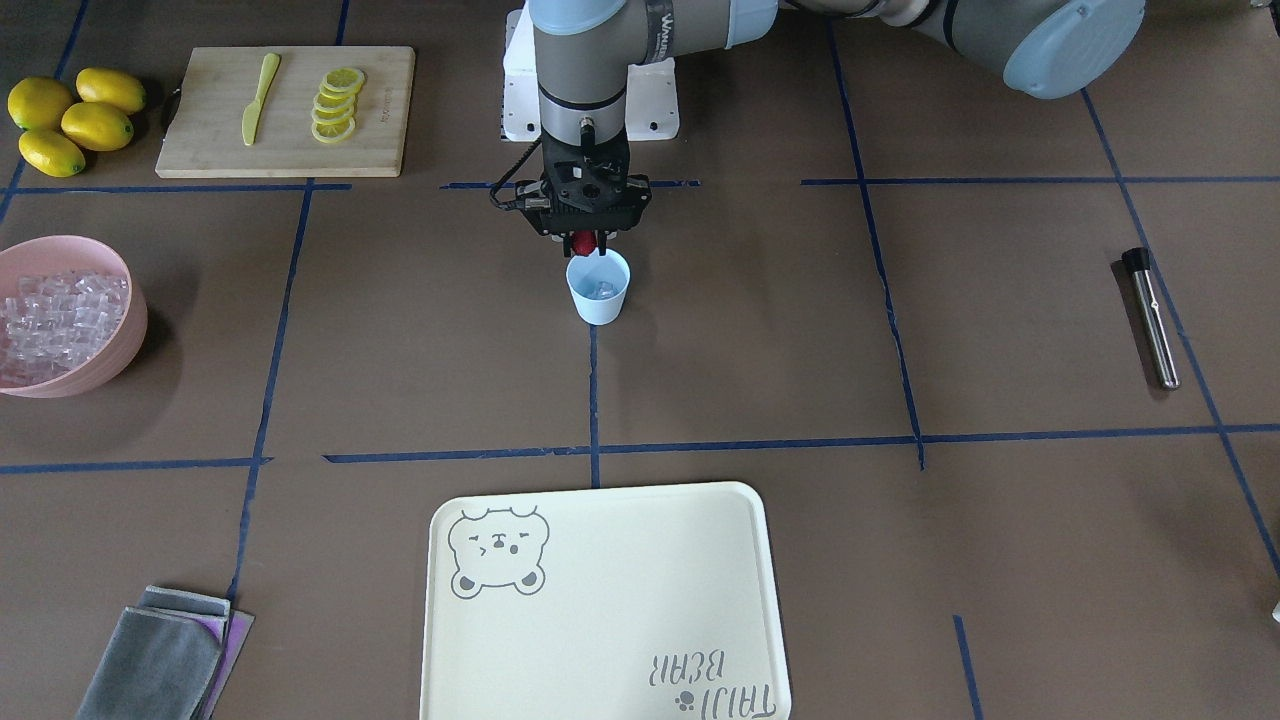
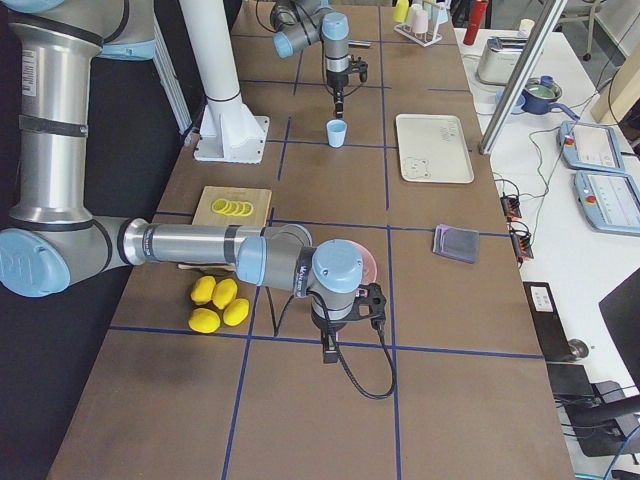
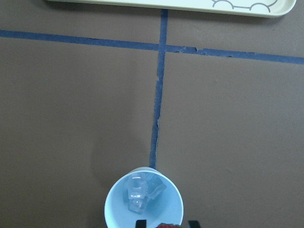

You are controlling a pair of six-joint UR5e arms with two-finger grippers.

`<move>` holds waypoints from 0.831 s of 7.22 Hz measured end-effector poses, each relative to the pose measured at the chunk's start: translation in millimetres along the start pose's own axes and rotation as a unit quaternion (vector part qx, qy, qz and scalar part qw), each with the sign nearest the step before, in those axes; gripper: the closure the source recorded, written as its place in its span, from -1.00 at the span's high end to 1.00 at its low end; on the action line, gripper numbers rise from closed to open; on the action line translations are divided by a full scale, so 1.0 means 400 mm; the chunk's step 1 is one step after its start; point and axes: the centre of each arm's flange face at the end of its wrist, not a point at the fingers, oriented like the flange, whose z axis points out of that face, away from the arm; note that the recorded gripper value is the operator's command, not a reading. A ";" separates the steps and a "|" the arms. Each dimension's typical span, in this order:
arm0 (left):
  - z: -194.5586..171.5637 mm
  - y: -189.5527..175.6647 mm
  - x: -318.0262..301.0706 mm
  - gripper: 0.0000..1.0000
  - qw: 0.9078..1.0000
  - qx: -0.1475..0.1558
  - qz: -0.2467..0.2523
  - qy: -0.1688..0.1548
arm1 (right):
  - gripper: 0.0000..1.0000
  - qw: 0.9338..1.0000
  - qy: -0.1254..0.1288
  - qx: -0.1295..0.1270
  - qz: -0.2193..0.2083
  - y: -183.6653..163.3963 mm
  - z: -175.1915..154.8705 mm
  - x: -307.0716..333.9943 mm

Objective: Mash ice and strawberries in cup
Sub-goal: 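Carry the strawberry with the left gripper over the cup and release it, then withdraw the left gripper from the cup toward the table edge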

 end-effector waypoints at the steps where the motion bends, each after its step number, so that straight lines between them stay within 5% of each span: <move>1: 0.004 0.000 -0.006 1.00 1.000 0.000 0.001 -0.002 | 0.98 1.000 0.000 0.000 0.000 0.000 0.000 -0.001; 4: -0.001 -0.004 -0.075 1.00 1.000 0.004 0.025 -0.004 | 0.99 1.000 0.000 0.000 -0.001 0.000 0.000 -0.001; 6: -0.043 -0.113 -0.361 1.00 0.994 0.010 0.104 -0.017 | 0.99 1.000 0.000 0.000 -0.001 -0.002 -0.001 -0.002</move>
